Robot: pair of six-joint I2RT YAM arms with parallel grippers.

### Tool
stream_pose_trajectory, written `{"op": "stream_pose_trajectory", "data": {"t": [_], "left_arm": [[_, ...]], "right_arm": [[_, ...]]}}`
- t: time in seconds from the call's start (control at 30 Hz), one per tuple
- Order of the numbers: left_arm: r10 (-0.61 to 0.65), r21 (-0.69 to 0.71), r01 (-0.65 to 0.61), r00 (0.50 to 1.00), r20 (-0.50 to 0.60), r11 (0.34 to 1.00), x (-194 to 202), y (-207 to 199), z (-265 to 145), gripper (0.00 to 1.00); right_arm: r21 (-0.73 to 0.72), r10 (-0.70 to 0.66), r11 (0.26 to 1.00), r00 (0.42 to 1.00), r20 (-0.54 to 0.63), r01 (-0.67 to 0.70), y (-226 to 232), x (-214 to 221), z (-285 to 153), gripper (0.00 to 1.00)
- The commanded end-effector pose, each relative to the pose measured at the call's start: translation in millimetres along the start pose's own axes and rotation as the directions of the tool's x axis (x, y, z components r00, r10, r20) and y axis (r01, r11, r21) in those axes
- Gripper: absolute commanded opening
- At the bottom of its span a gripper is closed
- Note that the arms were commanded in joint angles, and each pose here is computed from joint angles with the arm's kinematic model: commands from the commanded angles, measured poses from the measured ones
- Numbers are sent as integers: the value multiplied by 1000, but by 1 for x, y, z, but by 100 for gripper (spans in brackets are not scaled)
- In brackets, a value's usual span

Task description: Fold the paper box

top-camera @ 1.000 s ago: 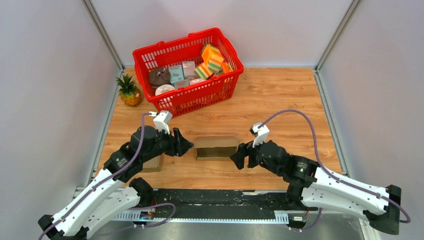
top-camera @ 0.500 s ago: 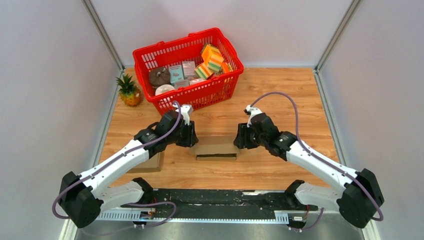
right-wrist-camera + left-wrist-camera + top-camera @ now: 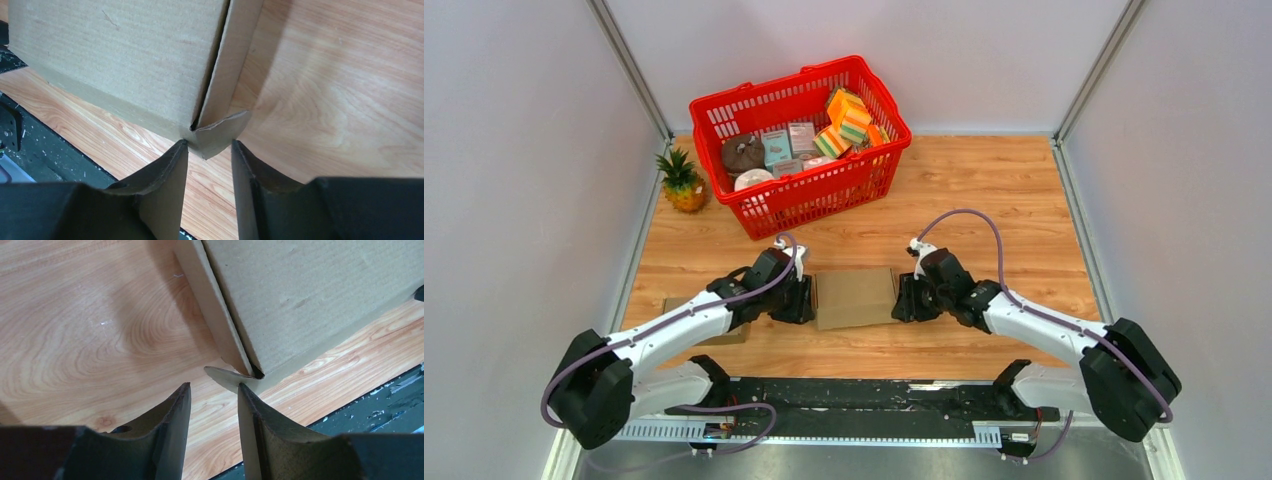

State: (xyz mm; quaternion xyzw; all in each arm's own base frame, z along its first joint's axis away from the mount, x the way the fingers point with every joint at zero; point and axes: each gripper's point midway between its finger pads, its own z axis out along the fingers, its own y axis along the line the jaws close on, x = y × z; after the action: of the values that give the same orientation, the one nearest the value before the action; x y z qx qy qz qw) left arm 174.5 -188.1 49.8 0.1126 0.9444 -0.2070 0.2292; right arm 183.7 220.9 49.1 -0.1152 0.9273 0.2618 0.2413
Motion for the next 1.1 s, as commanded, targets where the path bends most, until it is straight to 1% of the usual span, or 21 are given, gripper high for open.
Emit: {"op": "stream_pose_trajectory", "data": {"t": [0.0, 0.03, 0.07, 0.1, 0.13, 0.17, 0.2, 0.23, 0.3, 0.33, 0.37, 0.43, 0.47, 0.5, 0.53, 0.57, 0.6, 0.63, 0.77, 0.87, 1.07], "left_arm": [[-2, 41, 0, 998, 66, 999, -18, -11, -7, 48], [7, 62, -11, 997, 77, 998, -19, -15, -11, 48], [11, 90, -22, 992, 128, 996, -28, -21, -22, 49], [15, 101, -31, 988, 153, 994, -32, -23, -28, 52], [20, 116, -41, 984, 176, 992, -36, -27, -34, 59], [26, 131, -53, 978, 205, 990, -41, -31, -43, 62], [30, 140, -63, 973, 228, 988, -49, -34, -49, 64], [23, 135, -57, 970, 241, 989, -54, -34, -53, 67], [22, 138, -58, 968, 249, 989, -65, -39, -57, 68], [19, 121, -52, 966, 256, 991, -70, -37, -56, 68], [17, 98, -40, 972, 234, 994, -70, -34, -48, 68], [22, 86, -42, 974, 225, 995, -77, -33, -40, 68], [11, 63, -24, 980, 198, 998, -77, -26, -28, 68], [8, 56, -18, 983, 183, 998, -78, -25, -23, 66], [8, 56, -19, 984, 178, 998, -79, -25, -17, 63], [5, 49, -13, 988, 152, 999, -75, -23, -7, 61], [-3, 44, -3, 991, 134, 999, -70, -20, -2, 59], [-9, 54, 2, 991, 136, 999, -70, -21, 2, 57], [-33, 51, 29, 997, 75, 998, -44, -11, 20, 53], [-50, 61, 46, 997, 58, 997, -32, -9, 24, 49], [-54, 56, 50, 997, 64, 997, -32, -7, 23, 41]], "right_arm": [[-49, 1, 999, 1000, 23, 0, 10, -11, 0, 39], [-59, -2, 998, 999, 33, 4, 13, -15, -5, 39], [-63, -6, 998, 999, 36, 8, 16, -17, -11, 40], [-79, -15, 997, 997, 73, 21, 21, -25, -20, 43], [-83, -23, 996, 996, 88, 30, 23, -28, -26, 48], [-78, -36, 996, 994, 101, 44, 25, -33, -32, 53], [-76, -45, 996, 991, 126, 55, 27, -39, -38, 62], [-70, -47, 996, 989, 139, 57, 25, -44, -41, 66], [-57, -60, 996, 985, 161, 69, 24, -56, -42, 73], [-49, -59, 996, 983, 173, 69, 21, -63, -42, 73], [-46, -64, 996, 982, 179, 74, 20, -67, -40, 73], [-16, -54, 998, 984, 167, 58, 9, -75, -30, 71], [-23, -50, 998, 983, 178, 54, 8, -80, -26, 66], [-38, -38, 998, 989, 146, 44, 6, -75, -17, 62], [-45, -34, 998, 990, 139, 41, 5, -75, -13, 59], [-61, -38, 997, 988, 150, 47, 7, -79, -10, 53], [-80, -37, 996, 991, 130, 47, 9, -75, -4, 50], [-87, -22, 996, 993, 112, 32, 7, -69, 0, 49], [-139, 9, 990, 997, 75, 1, 9, -53, 13, 45], [-116, 22, 993, 999, 45, -17, -1, -38, 19, 42], [-105, 16, 994, 999, 48, -11, -3, -43, 14, 38]]}}
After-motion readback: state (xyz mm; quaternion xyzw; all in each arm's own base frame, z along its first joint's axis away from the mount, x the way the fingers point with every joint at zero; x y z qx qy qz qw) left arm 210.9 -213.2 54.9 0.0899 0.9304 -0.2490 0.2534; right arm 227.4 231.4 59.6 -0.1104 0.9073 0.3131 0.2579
